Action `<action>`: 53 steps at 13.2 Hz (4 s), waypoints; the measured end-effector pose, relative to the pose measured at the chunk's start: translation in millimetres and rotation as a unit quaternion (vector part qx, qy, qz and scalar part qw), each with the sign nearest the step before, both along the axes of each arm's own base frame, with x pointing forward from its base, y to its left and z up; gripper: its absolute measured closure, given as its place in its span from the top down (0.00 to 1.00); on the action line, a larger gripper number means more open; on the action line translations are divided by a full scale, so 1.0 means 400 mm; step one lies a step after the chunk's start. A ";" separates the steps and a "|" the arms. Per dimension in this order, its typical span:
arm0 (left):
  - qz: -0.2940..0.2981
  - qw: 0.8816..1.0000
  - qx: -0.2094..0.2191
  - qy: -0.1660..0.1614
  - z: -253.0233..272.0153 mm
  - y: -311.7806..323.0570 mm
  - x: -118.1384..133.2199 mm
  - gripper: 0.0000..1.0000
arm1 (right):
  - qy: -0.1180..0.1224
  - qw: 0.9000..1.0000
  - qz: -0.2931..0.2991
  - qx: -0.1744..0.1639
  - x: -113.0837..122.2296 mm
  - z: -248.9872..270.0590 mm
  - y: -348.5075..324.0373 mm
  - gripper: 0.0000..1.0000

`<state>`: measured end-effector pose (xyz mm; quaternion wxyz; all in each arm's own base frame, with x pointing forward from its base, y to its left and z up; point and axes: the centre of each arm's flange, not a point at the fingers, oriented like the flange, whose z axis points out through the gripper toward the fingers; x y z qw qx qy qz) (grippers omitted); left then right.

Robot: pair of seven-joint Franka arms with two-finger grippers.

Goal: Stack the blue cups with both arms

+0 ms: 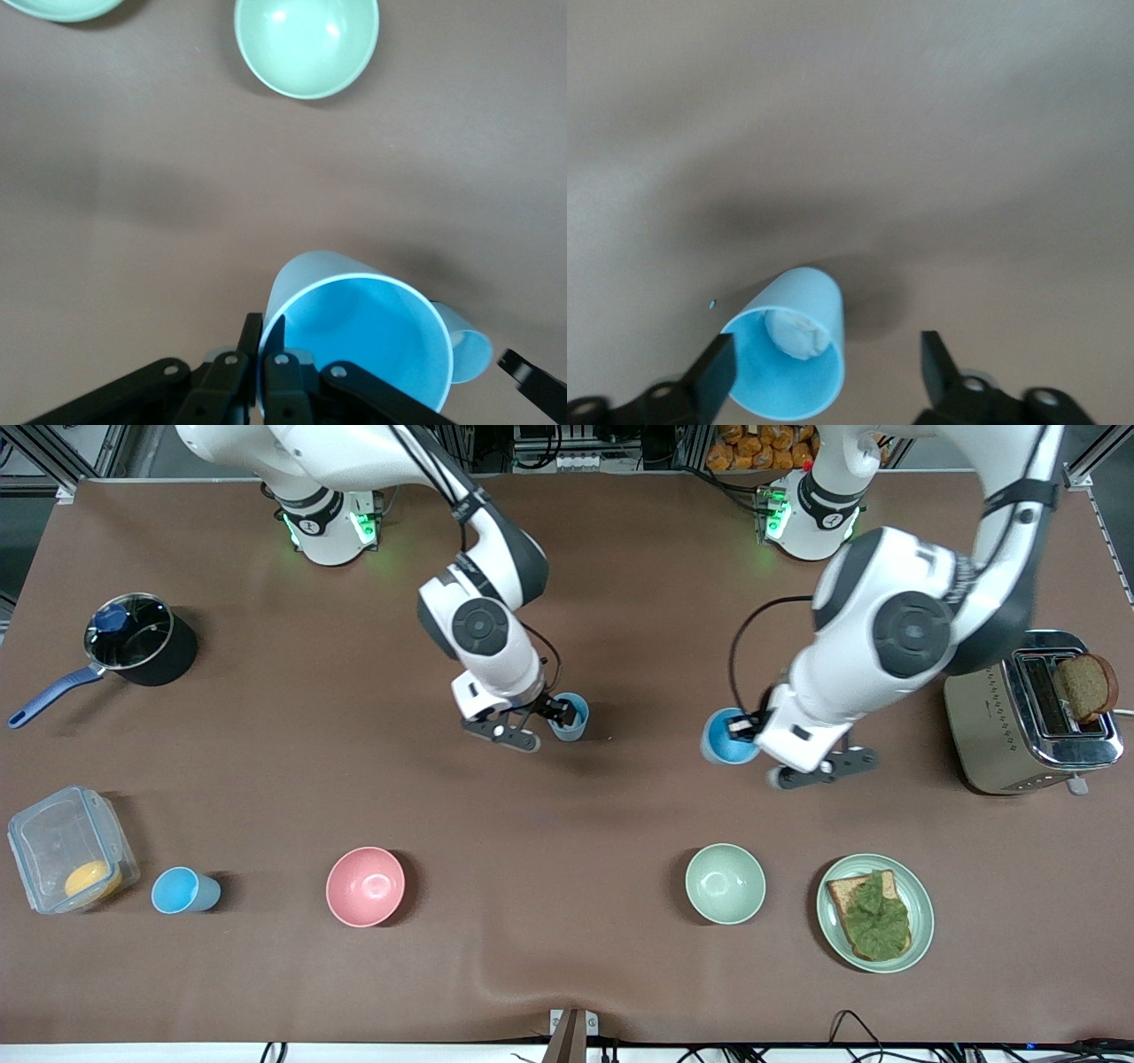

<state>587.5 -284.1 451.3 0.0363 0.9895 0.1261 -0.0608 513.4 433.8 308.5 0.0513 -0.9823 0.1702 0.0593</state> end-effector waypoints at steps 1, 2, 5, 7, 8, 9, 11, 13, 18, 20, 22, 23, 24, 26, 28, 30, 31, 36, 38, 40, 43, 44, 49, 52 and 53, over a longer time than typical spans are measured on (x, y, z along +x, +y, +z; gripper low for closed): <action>0.006 1.000 0.001 0.002 -0.015 -0.049 -0.017 0.04 | 0.006 1.000 0.015 -0.002 0.032 0.041 -0.048 0.99; 0.005 1.000 0.003 0.005 -0.032 -0.098 -0.038 0.04 | 0.010 0.999 0.031 -0.002 0.064 0.081 -0.106 1.00; 0.008 1.000 0.003 0.007 -0.083 -0.227 -0.093 0.04 | 0.020 0.996 0.082 0.004 0.146 0.198 -0.319 1.00; 0.026 1.000 -0.005 -0.001 -0.117 -0.302 -0.120 0.04 | 0.024 0.993 0.112 0.012 0.177 0.290 -0.479 1.00; 0.036 0.999 -0.009 -0.005 -0.135 -0.339 -0.134 0.04 | 0.026 0.992 0.125 0.017 0.181 0.338 -0.557 1.00; 0.047 0.999 -0.013 -0.007 -0.156 -0.376 -0.151 0.04 | 0.022 0.991 0.132 0.022 0.180 0.387 -0.634 1.00; 0.057 0.998 -0.011 -0.008 -0.199 -0.436 -0.185 0.04 | 0.004 0.990 0.138 0.029 0.150 0.476 -0.777 1.00; 0.054 0.999 -0.005 -0.007 -0.238 -0.470 -0.208 0.04 | -0.012 0.990 0.137 0.032 0.093 0.542 -0.902 1.00; 0.037 0.999 0.007 0.006 -0.312 -0.520 -0.252 0.04 | -0.030 0.988 0.149 0.037 -0.015 0.641 -1.130 1.00; 0.030 0.999 0.008 0.010 -0.346 -0.540 -0.269 0.04 | -0.031 0.987 0.156 0.027 -0.015 0.642 -1.126 1.00; 0.026 1.000 0.011 0.013 -0.363 -0.549 -0.282 0.04 | -0.041 0.986 0.161 0.018 -0.002 0.659 -1.101 1.00; 0.026 1.000 0.011 0.013 -0.365 -0.549 -0.284 0.04 | -0.047 0.985 0.164 0.016 0.013 0.673 -1.092 1.00; 0.026 0.999 0.012 0.014 -0.369 -0.548 -0.285 0.04 | -0.051 0.985 0.165 0.015 0.034 0.681 -1.088 1.00; 0.026 0.999 0.013 0.015 -0.373 -0.546 -0.285 0.04 | -0.052 0.985 0.167 0.012 0.082 0.680 -1.093 1.00; 0.030 0.999 0.011 0.011 -0.368 -0.540 -0.274 0.21 | -0.044 0.984 0.170 0.005 0.120 0.672 -1.098 1.00; 0.036 0.999 0.007 0.003 -0.346 -0.530 -0.256 0.44 | -0.037 0.984 0.173 0.004 0.133 0.673 -1.097 1.00; 0.041 0.999 0.002 -0.003 -0.325 -0.521 -0.243 0.53 | -0.036 0.984 0.174 0.004 0.133 0.677 -1.095 1.00; 0.066 0.995 -0.016 -0.067 -0.027 -0.348 -0.129 1.00 | -0.043 0.982 0.184 0.003 0.123 0.765 -1.074 1.00; 0.035 0.994 -0.016 -0.100 0.102 -0.197 -0.067 1.00 | -0.045 0.982 0.184 0.002 0.122 0.778 -1.073 1.00; 0.021 0.994 -0.004 -0.109 0.164 -0.042 -0.012 1.00 | -0.045 0.982 0.184 0.002 0.122 0.778 -1.073 1.00; 0.000 0.996 0.028 -0.084 0.236 0.164 0.006 1.00 | -0.045 0.982 0.184 0.002 0.122 0.778 -1.073 1.00; -0.008 0.996 0.031 -0.088 0.274 0.232 0.008 1.00 | -0.045 0.982 0.184 0.002 0.122 0.778 -1.073 1.00; -0.050 0.991 0.044 -0.119 0.405 0.472 -0.023 1.00 | -0.015 0.980 0.199 -0.024 0.107 0.768 -1.056 1.00; -0.057 0.991 0.050 -0.113 0.398 0.514 -0.048 1.00 | -0.008 0.978 0.208 -0.030 0.103 0.767 -1.035 1.00; -0.062 0.990 0.051 -0.114 0.402 0.531 -0.053 1.00 | -0.009 0.978 0.207 -0.031 0.103 0.770 -1.037 1.00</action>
